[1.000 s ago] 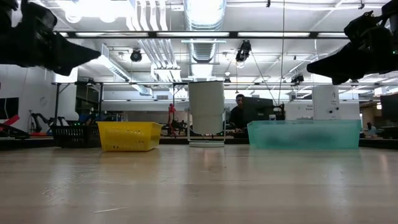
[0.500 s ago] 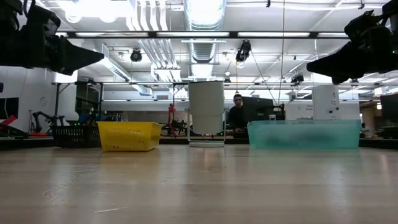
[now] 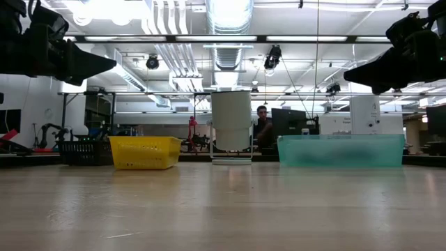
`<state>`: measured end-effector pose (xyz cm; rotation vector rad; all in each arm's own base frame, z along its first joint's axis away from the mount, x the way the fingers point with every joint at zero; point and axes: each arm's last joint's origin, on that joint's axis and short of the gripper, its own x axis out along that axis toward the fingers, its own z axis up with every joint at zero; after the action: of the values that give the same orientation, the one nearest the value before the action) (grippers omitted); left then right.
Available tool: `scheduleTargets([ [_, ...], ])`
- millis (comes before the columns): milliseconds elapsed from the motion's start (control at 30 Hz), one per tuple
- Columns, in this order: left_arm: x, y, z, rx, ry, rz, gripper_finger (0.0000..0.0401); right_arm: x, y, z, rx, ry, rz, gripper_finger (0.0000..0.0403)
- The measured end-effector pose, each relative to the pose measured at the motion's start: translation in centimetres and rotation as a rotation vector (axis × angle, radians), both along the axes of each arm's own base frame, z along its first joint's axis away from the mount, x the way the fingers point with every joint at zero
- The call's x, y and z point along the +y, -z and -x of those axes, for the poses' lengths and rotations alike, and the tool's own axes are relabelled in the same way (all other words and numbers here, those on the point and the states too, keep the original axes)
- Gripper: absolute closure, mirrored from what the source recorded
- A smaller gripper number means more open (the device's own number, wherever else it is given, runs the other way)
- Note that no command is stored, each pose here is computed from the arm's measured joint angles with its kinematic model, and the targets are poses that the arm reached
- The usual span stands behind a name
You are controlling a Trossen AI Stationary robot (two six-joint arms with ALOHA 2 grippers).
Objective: Pick and place items into bin
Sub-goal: Return to Home Position
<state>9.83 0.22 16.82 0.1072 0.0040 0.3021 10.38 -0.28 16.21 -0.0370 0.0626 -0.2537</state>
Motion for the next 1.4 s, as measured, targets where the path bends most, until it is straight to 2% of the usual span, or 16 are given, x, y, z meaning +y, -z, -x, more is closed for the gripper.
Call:
scheduleTargets([
  [200, -0.14, -0.01, 0.0, -0.003, 0.049, 0.024, 0.0401, 0.37, -0.03, -0.03, -0.018, -0.128, -0.08, 0.0365],
  [333, -0.24, -0.01, 0.0, -0.004, 0.085, 0.03, 0.0401, 0.39, -0.16, 0.18, -0.032, -0.142, -0.067, 0.0365],
  [467, -0.36, 0.04, -0.03, -0.001, 0.129, 0.05, 0.0401, 0.57, -0.47, 0.47, -0.065, -0.21, -0.037, 0.0365],
  [933, -0.39, 0.25, -0.29, 0.025, 0.13, 0.049, 0.0401, 0.56, -0.56, 0.56, -0.068, -0.211, 0.025, 0.0365],
  [1400, -0.39, 0.28, -0.32, 0.028, 0.128, 0.048, 0.0401, 0.56, -0.55, 0.55, -0.068, -0.21, 0.019, 0.0364],
])
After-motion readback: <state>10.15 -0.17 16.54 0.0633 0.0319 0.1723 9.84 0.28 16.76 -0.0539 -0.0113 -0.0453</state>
